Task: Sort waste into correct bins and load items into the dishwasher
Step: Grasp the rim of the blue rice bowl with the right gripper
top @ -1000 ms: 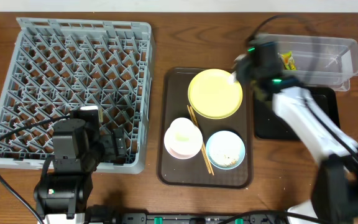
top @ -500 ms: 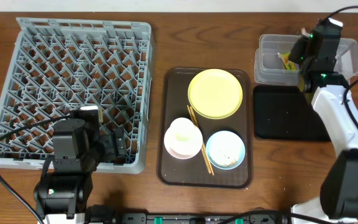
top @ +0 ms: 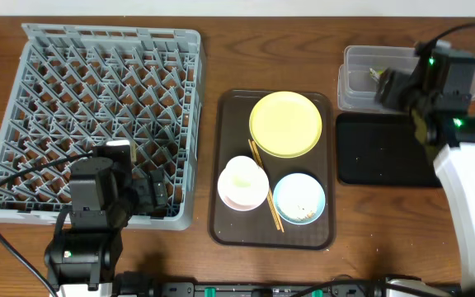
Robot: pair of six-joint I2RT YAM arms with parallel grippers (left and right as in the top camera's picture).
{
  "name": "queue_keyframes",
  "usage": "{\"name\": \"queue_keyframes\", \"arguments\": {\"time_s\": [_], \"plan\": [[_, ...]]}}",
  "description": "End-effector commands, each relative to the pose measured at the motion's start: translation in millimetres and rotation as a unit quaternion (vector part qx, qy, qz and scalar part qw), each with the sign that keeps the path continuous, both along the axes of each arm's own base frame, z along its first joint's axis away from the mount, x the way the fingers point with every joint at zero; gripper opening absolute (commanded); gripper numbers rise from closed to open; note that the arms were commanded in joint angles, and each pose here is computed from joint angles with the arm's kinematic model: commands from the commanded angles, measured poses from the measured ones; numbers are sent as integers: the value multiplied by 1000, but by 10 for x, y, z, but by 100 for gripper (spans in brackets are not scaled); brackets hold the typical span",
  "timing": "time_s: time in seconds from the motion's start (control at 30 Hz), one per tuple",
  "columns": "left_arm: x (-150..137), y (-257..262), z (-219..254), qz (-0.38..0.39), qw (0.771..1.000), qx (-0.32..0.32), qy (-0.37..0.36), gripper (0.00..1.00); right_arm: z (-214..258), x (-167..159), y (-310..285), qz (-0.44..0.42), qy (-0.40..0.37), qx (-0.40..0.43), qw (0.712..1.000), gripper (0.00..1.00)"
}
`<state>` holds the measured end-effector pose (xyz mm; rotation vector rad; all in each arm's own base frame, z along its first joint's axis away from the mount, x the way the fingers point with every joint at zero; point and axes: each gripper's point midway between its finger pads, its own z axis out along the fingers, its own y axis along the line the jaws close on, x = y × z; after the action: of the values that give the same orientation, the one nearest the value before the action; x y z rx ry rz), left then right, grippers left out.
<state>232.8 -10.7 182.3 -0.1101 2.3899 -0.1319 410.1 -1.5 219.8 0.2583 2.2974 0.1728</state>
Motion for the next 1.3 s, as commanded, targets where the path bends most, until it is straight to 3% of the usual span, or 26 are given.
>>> {"name": "queue_keyframes", "arguments": {"time_s": [0.0, 0.2, 0.33, 0.5, 0.63, 0.77, 0.93, 1.17, 1.27], "plan": [[16, -7, 73, -1, 1000, -1, -9, 93, -160, -473, 681, 128, 85, 80, 985, 77], [16, -7, 73, -1, 1000, -1, -9, 93, -567, -1190, 1186, 204, 227, 72, 950, 73], [15, -7, 73, -1, 1000, -1, -9, 93, -741, -1549, 1446, 245, 278, 47, 928, 70], [15, -7, 73, -1, 1000, -1, -9, 93, -1028, -1827, 1592, 241, 310, -9, 920, 70], [6, -7, 65, -1, 1000, -1, -6, 93, -1257, -1985, 1738, 254, 310, -33, 916, 66], [-25, -8, 35, -1, 1000, -1, 3, 93, -1435, -2071, 1893, 282, 292, -47, 913, 53], [-33, -8, 22, -1, 1000, -1, 5, 93, -1603, -2087, 1998, 288, 267, -80, 916, 46], [-33, -8, 22, -1, 1000, -1, 5, 93, -1813, -2126, 2153, 306, 275, -94, 907, 45], [-33, -8, 21, -1, 1000, -1, 5, 93, -1939, -2171, 2183, 303, 291, -101, 902, 38]]}}
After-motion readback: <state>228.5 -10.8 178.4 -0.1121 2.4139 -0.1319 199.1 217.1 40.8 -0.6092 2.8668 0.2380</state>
